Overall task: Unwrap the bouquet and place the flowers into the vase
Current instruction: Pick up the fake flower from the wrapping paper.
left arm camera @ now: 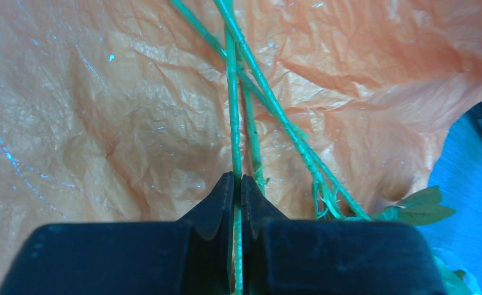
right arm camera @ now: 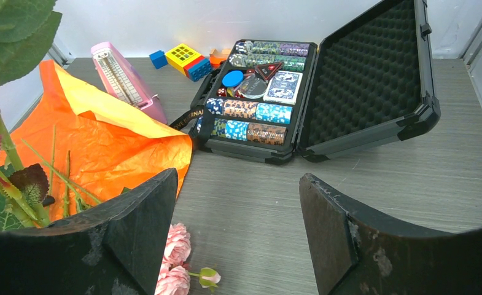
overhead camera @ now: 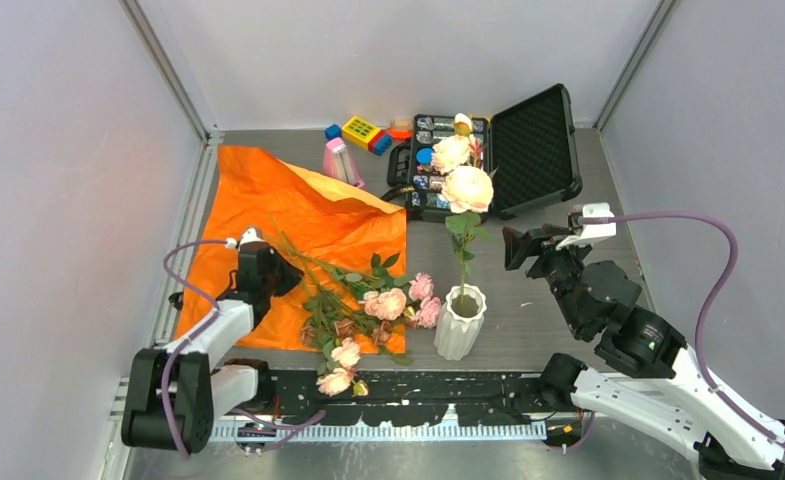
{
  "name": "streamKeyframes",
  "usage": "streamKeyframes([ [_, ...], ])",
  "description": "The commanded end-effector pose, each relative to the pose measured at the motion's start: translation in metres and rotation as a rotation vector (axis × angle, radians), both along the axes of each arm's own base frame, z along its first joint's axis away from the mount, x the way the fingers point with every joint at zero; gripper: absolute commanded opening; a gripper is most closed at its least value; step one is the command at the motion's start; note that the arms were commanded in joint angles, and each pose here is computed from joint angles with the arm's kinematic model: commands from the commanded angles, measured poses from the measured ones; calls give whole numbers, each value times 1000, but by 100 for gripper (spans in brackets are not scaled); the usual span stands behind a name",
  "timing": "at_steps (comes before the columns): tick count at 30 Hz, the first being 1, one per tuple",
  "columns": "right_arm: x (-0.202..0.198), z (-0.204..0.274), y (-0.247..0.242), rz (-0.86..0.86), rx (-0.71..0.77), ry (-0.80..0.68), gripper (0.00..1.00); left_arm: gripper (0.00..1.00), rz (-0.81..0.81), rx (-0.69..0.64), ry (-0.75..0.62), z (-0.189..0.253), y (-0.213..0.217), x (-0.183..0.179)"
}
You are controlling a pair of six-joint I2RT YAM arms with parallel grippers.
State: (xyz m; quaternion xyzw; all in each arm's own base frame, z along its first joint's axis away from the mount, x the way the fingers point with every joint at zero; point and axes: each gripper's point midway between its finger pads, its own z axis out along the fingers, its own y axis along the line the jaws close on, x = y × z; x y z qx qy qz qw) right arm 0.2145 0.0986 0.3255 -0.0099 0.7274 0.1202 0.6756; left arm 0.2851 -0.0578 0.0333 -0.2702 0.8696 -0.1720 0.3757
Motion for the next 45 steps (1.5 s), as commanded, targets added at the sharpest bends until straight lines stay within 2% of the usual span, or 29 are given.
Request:
streamKeyframes([
  [1,3,12,1,-13,45,-33,78,0,32,-14,-86,28,3,2],
  [13,0,15,-1,-10,63,-41,77,0,75,-1,-209,85,14,-23],
  [27,-5,22,-7,-8,89,-54,77,0,29,41,-353,168,15,-25],
  [36,-9,43,-6,33,84,-95,78,0,1,70,-455,222,15,-26],
  [45,-8,60,8,95,78,-127,78,0,9,183,-517,272,30,-37],
])
